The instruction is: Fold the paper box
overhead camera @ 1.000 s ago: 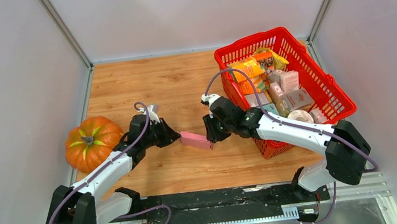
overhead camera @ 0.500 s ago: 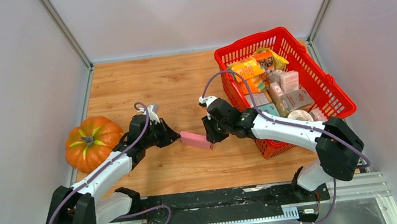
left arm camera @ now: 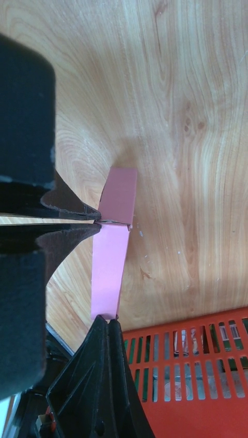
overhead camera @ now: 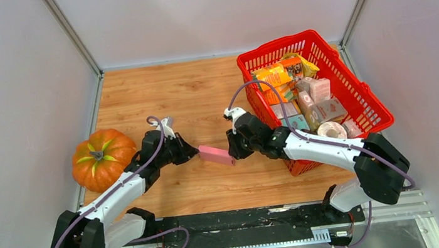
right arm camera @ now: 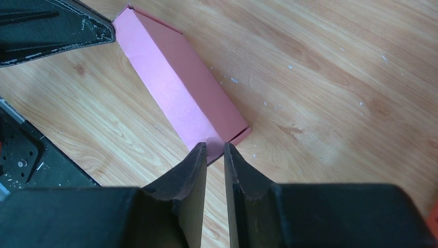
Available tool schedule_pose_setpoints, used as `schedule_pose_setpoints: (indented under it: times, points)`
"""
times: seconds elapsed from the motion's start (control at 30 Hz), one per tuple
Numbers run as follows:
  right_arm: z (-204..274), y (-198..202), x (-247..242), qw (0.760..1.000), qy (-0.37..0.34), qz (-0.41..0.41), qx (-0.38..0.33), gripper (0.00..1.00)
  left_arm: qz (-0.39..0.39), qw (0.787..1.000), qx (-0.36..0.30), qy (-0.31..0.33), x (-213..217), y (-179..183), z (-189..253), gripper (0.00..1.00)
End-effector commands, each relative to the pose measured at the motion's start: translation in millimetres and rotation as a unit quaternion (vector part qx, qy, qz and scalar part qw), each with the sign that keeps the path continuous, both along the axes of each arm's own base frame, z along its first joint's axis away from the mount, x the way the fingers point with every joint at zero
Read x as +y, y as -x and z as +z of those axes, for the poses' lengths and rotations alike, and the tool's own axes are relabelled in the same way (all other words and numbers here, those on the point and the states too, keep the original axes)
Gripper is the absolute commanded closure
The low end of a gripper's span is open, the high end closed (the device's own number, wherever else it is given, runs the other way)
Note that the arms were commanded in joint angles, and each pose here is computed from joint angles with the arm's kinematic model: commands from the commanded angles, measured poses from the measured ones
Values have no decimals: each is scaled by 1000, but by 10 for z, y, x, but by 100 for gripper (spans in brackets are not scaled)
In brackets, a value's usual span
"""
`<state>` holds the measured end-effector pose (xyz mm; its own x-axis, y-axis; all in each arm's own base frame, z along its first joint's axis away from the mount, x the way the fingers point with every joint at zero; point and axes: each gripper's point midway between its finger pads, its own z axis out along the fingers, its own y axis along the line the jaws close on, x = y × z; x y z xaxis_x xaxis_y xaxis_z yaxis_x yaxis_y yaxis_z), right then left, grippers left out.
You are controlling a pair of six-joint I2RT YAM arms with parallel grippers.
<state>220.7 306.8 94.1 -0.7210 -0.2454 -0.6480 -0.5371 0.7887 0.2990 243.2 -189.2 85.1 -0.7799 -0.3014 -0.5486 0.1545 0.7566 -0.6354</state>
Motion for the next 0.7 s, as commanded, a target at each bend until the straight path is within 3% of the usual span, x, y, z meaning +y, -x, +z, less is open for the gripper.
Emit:
schedule_pose_setpoints:
  times: [0.0,0.13,0.2,0.27,0.37,0.53,0.63,0.67]
  points:
    - [-646,348,-250,993,95,29,62,77,15,992,95,-77,286,354,-600,100]
    - [-786,430,-320,988,139,39,62,77,21,991,105,-77,297,379,-660,100]
    - [-692,435,-266,991,117,38,57,70,18,991,106,-74,277,373,-651,100]
    - [-520,396,-178,994,90,31,52,56,15,992,106,-72,264,367,-636,100]
    - [-119,270,-20,997,62,27,33,50,14,992,102,-72,259,357,-608,100]
    - [238,85,82,998,51,22,8,50,14,992,99,-74,269,352,-579,100]
    - [367,13,56,999,46,11,-7,58,14,993,96,-71,262,345,-558,100]
    - [394,3,55,999,42,9,-9,65,14,993,97,-72,264,350,-563,100]
